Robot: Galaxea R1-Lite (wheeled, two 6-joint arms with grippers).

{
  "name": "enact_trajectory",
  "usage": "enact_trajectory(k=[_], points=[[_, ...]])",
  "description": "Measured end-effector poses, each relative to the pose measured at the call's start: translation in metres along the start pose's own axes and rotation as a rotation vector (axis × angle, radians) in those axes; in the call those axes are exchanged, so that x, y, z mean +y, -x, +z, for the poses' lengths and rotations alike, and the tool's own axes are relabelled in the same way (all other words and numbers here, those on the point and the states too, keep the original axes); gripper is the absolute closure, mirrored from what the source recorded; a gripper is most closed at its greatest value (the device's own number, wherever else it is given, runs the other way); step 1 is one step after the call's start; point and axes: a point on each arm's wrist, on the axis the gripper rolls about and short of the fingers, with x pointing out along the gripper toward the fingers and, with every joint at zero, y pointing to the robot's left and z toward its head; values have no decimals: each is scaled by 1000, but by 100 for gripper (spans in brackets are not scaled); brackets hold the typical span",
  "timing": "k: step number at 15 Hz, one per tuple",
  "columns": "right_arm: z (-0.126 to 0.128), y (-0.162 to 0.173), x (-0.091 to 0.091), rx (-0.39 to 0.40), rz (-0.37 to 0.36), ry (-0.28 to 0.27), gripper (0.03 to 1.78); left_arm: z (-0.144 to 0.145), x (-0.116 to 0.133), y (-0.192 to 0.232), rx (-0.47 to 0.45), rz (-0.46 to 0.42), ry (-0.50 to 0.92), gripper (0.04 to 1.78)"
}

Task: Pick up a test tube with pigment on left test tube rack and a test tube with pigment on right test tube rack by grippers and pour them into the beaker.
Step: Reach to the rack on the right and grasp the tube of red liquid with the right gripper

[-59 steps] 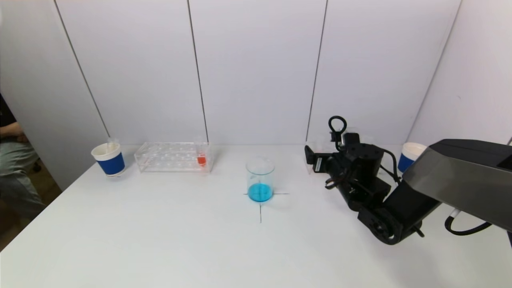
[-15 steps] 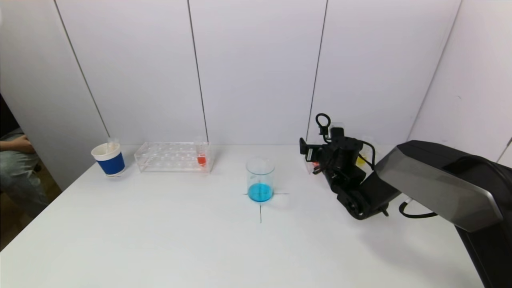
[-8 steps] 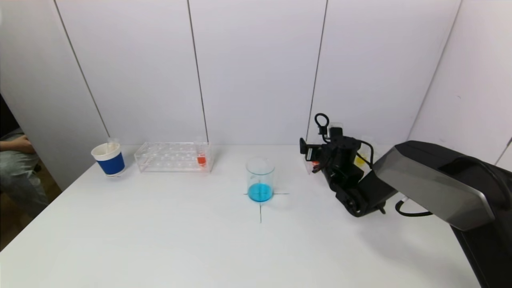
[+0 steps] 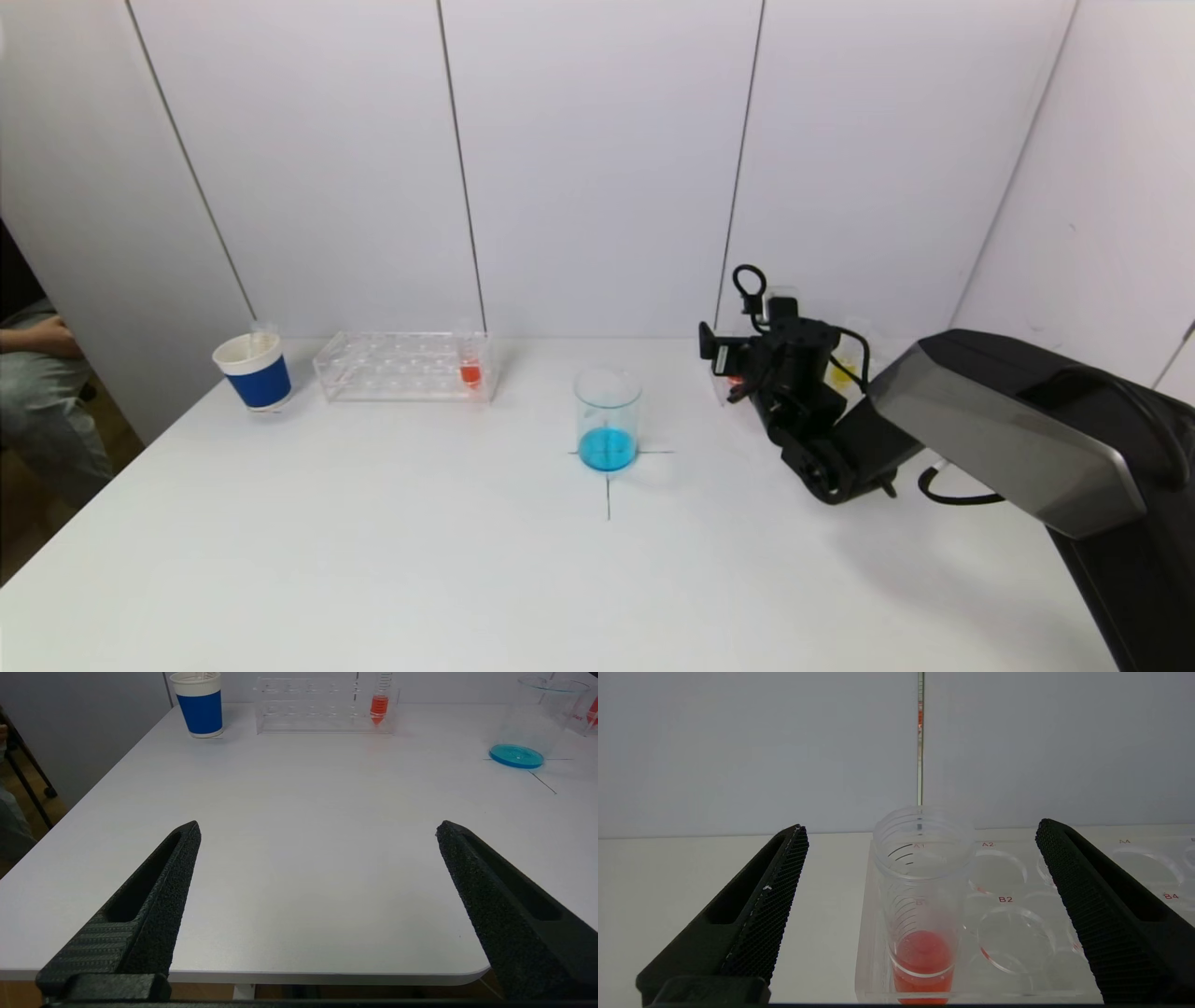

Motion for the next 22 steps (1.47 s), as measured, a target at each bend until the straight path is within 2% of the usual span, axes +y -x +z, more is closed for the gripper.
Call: enact_trajectory(k=[14, 16, 18, 22], points=[[-4, 0, 1, 4, 2, 17, 7, 0, 0, 0, 0, 0, 0, 6], [-4, 0, 1, 3, 2, 17, 21, 0, 0, 0, 0, 0, 0, 6], [-5, 0, 1, 5, 2, 17, 45, 0, 0, 0, 0, 0, 0, 6], [-6, -1, 1, 7, 1, 17, 118, 0, 0, 0, 0, 0, 0, 6]])
